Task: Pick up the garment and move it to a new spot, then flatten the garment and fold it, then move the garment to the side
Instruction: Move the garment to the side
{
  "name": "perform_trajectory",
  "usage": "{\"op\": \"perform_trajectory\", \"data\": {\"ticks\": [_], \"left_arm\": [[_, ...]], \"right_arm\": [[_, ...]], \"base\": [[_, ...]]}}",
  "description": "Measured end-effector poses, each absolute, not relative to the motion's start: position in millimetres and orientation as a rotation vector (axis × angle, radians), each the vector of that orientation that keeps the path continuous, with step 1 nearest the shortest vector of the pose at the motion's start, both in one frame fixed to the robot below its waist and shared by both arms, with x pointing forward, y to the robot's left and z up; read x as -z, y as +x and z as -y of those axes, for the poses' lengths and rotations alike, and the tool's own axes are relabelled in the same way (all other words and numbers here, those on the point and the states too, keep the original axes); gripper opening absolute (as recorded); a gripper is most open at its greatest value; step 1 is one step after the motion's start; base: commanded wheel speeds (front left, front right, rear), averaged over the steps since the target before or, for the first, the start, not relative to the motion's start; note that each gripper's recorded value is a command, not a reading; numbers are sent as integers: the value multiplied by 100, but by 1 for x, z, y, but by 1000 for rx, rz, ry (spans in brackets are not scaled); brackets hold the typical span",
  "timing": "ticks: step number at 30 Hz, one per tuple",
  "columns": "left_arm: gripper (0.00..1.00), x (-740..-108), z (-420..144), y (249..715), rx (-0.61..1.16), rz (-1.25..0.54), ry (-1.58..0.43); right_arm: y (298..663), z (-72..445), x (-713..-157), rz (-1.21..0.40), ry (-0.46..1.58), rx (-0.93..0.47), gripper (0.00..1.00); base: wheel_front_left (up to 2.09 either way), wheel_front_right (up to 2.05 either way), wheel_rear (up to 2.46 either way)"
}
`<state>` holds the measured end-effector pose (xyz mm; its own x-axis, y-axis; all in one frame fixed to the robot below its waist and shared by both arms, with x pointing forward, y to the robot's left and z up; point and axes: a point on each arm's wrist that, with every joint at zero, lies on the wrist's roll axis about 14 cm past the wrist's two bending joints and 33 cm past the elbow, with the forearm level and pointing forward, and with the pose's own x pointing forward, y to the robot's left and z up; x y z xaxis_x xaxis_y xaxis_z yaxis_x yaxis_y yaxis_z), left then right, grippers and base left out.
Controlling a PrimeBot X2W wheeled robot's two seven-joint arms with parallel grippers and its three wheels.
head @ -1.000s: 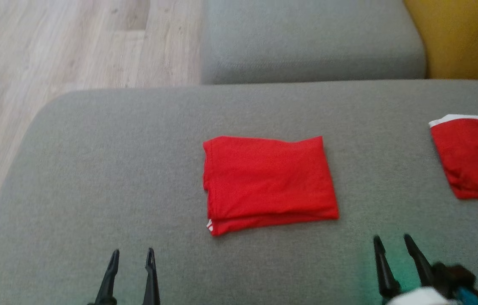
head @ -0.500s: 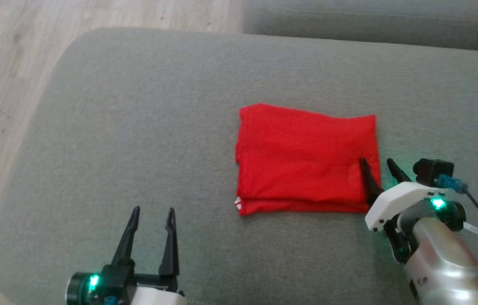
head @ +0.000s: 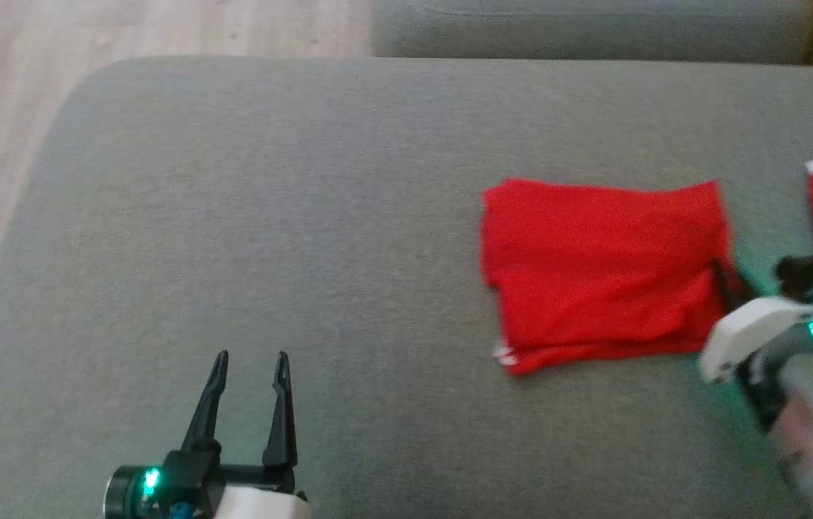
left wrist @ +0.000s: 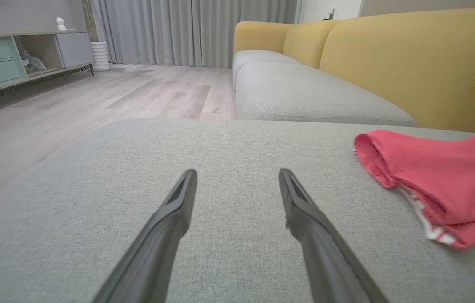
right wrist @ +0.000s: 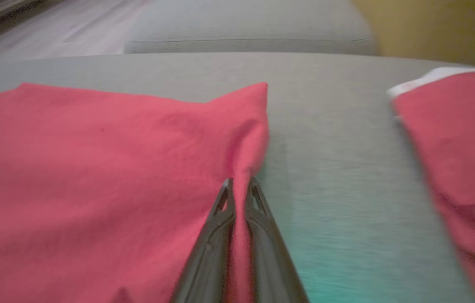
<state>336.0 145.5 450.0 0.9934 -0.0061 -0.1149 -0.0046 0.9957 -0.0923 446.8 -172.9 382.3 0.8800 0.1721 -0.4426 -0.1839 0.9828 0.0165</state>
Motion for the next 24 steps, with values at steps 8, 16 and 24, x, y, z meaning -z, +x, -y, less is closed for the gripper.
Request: {"op": "perform_trajectory", "data": {"ticks": [8, 16, 24], "left_arm": [[100, -450, -112, 369, 119, -107, -94], [100, -449, -97, 380, 168, -107, -100], [100, -477, -101, 371, 148, -28, -111]], "right_arm": [[468, 338, -449, -354, -240, 99, 0], [464, 387, -490, -268, -293, 217, 100], [438, 278, -460, -213, -123, 33, 100]], "base": [[0, 0, 0], [0, 0, 0], [0, 0, 0]]}}
